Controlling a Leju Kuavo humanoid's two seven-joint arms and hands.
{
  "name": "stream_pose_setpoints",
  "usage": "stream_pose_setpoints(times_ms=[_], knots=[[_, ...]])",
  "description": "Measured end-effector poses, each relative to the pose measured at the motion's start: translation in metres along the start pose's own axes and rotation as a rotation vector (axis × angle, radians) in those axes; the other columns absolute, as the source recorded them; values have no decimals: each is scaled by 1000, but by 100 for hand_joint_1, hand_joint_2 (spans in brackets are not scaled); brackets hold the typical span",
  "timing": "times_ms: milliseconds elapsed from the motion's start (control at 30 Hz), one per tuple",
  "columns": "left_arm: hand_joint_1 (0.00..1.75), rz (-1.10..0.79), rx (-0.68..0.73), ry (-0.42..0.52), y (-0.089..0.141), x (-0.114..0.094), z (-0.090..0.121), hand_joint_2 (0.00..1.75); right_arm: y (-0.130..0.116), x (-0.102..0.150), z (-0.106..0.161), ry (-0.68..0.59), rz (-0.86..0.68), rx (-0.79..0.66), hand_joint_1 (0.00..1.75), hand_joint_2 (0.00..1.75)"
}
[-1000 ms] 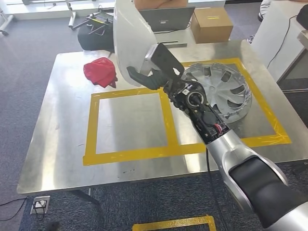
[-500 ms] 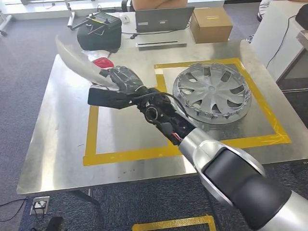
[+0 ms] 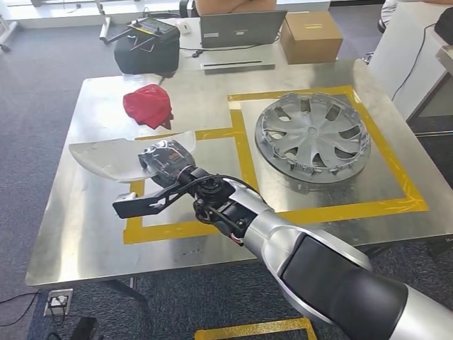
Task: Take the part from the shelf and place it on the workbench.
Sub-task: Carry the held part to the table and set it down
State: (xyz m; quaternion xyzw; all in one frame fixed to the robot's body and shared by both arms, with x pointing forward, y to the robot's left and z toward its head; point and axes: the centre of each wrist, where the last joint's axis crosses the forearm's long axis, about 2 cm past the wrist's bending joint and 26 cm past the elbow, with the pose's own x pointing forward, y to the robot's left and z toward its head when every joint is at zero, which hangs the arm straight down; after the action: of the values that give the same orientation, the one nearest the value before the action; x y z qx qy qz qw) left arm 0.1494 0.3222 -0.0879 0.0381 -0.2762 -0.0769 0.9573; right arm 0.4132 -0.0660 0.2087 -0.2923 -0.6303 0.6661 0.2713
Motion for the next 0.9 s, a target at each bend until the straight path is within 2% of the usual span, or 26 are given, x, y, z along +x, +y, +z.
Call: stream_pose_setpoints(times_ms=[400,900], knots=[[0,-11,-14,5,0,0,0,0,37,-7,16,61,138,164,175,175],[0,-11,-19,4,0,1,0,0,51,-23,26,191,210,303,175,175]])
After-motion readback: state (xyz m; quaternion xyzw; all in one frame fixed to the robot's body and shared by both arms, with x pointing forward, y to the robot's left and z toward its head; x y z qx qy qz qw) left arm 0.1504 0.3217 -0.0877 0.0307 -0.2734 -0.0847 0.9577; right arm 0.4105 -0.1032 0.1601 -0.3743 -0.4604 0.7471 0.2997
